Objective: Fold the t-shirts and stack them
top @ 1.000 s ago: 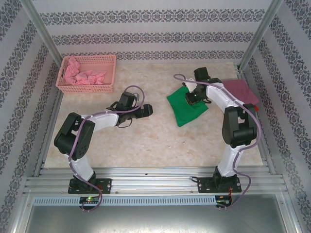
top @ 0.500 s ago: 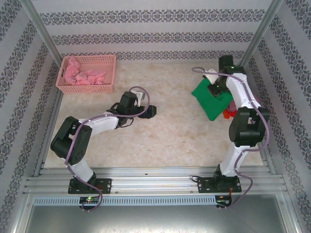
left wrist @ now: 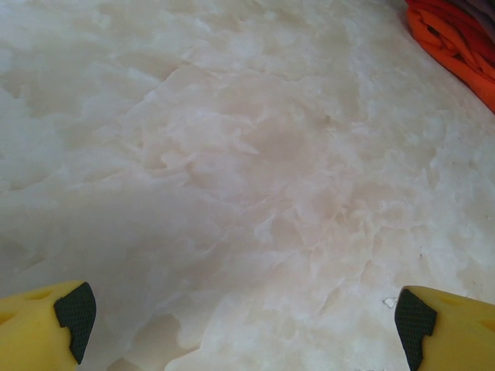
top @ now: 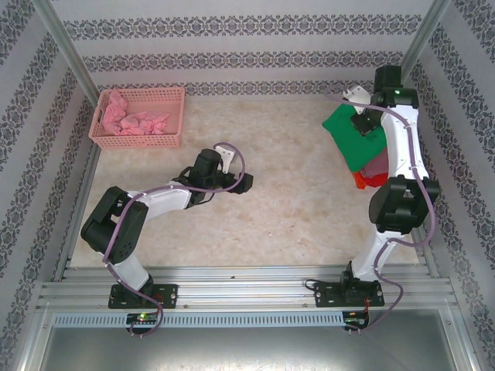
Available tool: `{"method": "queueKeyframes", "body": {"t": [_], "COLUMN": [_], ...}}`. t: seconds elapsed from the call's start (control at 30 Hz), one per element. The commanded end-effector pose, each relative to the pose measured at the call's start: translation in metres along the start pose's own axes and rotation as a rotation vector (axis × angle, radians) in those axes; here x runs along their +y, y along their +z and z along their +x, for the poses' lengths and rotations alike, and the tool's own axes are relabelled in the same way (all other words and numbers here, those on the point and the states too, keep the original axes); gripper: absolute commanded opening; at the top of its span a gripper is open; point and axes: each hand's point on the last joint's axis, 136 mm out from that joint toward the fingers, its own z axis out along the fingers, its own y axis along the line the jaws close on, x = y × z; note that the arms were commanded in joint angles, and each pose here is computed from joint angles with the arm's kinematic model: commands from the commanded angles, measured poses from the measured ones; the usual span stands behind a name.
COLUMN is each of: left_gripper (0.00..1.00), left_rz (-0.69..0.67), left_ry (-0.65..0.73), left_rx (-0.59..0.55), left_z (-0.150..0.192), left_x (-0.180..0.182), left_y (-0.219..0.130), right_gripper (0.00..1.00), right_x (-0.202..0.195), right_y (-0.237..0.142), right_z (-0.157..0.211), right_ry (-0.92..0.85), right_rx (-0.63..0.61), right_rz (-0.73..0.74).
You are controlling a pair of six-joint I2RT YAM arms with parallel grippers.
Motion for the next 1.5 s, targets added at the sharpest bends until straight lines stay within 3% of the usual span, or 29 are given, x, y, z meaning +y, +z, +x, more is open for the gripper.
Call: {"method": "queueKeyframes", "body": {"t": [0.0, 0.23, 0.67, 1.2, 1.27, 1.4, 1.47], "left_gripper": [1.0, 1.0, 1.0, 1.0, 1.0, 1.0, 1.0], "left_rz": [0.014, 0.018, 0.013, 0.02, 0.02, 0.018, 0.016], "left_ry": [0.047, 0.053, 0.058, 0.051, 0.051, 0.049, 0.046], "left_rx": [-0.055, -0.055, -0.055, -0.054, -0.055, -0.056, -0.061], "left_z": [-0.013, -0.012, -0.013, -0.014, -0.014, -0.015, -0.016], "left_x": [-0.008, -0.008, -0.008, -0.009, -0.009, -0.009, -0.008], "left_y": [-0.005, -0.004, -0.005, -0.002, -0.002, -0.002, -0.003], "right_gripper": [0.0, 0.0, 0.0, 0.0, 0.12, 0.71, 0.86], "right_x": [-0.011, -0.032, -0.044, -0.083, -0.09, -0.107, -0.115], "right_y": [-0.004, -0.004, 0.038, 0.093, 0.099, 0.1, 0.093], "right_z": [0.001, 0.005, 0.036, 0.088, 0.09, 0.096, 0.093], "right_ry": [-0.017, -0.01, 0.047, 0.08, 0.081, 0.087, 0.085], "right_rx": [0.005, 0.01, 0.059, 0.204, 0.209, 0.226, 0.226], "right_rz": [0.001, 0.006, -0.065, 0.052, 0.083, 0.164, 0.216]}}
